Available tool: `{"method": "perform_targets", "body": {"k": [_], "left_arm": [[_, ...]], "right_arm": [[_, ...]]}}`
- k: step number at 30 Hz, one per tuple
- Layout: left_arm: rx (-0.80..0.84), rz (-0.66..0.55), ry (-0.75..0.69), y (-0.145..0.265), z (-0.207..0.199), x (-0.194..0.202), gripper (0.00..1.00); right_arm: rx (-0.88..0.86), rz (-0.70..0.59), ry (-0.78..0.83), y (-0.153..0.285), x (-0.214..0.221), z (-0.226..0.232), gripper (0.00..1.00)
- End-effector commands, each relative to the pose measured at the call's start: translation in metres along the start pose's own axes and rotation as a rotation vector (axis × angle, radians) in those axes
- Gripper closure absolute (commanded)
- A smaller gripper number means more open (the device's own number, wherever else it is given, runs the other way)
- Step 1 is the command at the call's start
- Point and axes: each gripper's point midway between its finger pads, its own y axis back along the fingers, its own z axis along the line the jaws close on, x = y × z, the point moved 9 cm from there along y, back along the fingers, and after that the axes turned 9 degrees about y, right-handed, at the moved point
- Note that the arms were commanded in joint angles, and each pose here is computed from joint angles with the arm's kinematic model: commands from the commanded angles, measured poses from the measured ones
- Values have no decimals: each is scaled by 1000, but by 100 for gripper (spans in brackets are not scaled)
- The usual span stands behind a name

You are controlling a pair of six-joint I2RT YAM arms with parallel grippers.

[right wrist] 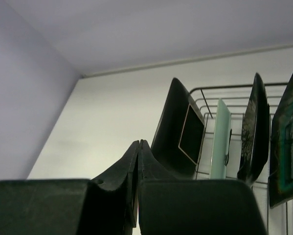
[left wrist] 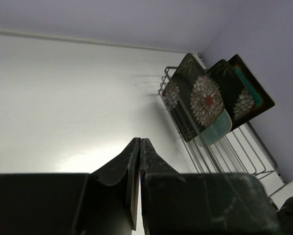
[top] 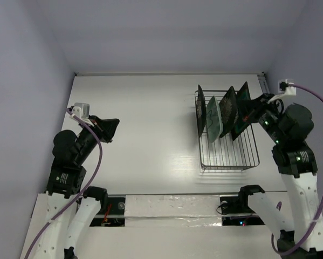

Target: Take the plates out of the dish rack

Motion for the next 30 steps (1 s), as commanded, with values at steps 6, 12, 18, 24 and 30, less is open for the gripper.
{"method": "perform_targets", "body": {"k": [6, 12, 18, 24, 30], "left_arm": [[-56, 62, 4, -3, 18, 26, 100], [-72, 66, 22, -9, 27, 36, 100], [-88, 43, 18, -9, 29, 36, 86], [-78, 32, 13, -6, 28, 36, 67], [-71, 18, 10, -4, 27, 34, 57]], "right_arm": [[155, 155, 88, -66, 19, 9, 100], [222, 240, 146, -103, 31, 7, 97], [267, 352, 221, -144, 50, 9, 21], [321, 464, 293, -184, 75, 9, 19], [449, 583, 393, -209, 98, 1, 27]]}}
